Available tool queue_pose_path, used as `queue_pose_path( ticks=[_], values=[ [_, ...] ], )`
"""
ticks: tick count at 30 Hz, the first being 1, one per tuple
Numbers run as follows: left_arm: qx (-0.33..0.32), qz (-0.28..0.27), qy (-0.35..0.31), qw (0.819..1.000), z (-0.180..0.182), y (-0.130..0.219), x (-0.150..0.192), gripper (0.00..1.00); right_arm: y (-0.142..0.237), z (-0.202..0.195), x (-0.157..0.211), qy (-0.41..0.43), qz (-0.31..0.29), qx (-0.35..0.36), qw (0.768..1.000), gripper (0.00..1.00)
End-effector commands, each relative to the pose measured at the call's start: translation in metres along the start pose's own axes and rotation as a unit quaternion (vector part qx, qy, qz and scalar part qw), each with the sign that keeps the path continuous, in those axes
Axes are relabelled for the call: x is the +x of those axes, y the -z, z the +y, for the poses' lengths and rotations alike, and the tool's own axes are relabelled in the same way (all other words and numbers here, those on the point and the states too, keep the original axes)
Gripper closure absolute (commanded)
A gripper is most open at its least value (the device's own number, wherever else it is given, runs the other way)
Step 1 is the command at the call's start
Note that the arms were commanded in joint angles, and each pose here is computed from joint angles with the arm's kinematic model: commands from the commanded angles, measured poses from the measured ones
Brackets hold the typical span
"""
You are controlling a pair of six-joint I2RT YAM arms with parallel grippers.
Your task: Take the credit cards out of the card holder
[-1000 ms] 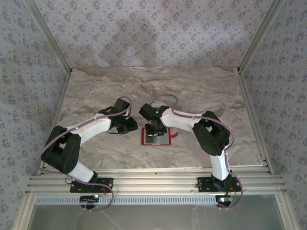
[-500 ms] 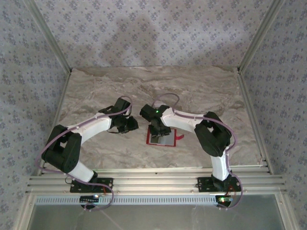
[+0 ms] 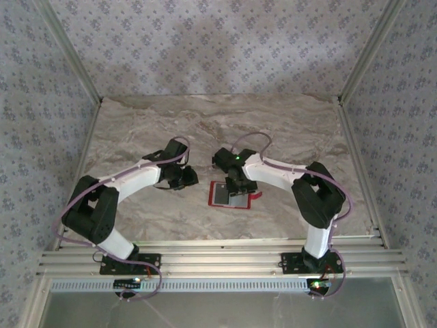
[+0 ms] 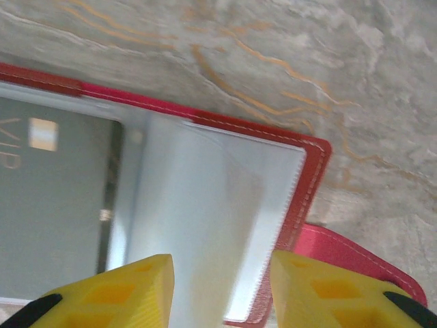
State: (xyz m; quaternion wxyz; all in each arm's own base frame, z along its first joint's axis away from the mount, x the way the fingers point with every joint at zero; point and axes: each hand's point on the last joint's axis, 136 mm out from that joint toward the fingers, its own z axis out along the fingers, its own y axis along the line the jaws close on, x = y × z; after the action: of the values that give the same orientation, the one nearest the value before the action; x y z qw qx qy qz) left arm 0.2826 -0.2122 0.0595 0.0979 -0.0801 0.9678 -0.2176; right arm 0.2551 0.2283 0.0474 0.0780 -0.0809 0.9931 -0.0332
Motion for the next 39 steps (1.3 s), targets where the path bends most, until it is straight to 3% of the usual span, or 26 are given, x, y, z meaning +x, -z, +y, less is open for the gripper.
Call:
queue_pose_path(
  ticks=[1, 14, 29, 39],
  values=[
    [0.008, 0.008, -0.012, 1.000, -0.014, 0.001, 0.000, 0.75, 0.002, -0.004, 0.006, -0.027, 0.006, -0.024, 0.999, 0.57],
    [0.018, 0.033, -0.040, 0.999, -0.035, -0.011, 0.013, 0.76, -0.023, -0.001, 0.023, -0.059, 0.026, -0.089, 0.994, 0.61],
    [0.005, 0.074, -0.065, 0.995, -0.053, -0.032, 0.031, 0.78, 0.011, -0.013, 0.006, -0.055, -0.017, -0.070, 0.996, 0.61],
    [-0.026, 0.094, -0.070, 0.993, -0.044, -0.046, 0.038, 0.81, 0.023, 0.035, -0.012, -0.058, -0.020, -0.204, 0.977, 0.63]
  ],
)
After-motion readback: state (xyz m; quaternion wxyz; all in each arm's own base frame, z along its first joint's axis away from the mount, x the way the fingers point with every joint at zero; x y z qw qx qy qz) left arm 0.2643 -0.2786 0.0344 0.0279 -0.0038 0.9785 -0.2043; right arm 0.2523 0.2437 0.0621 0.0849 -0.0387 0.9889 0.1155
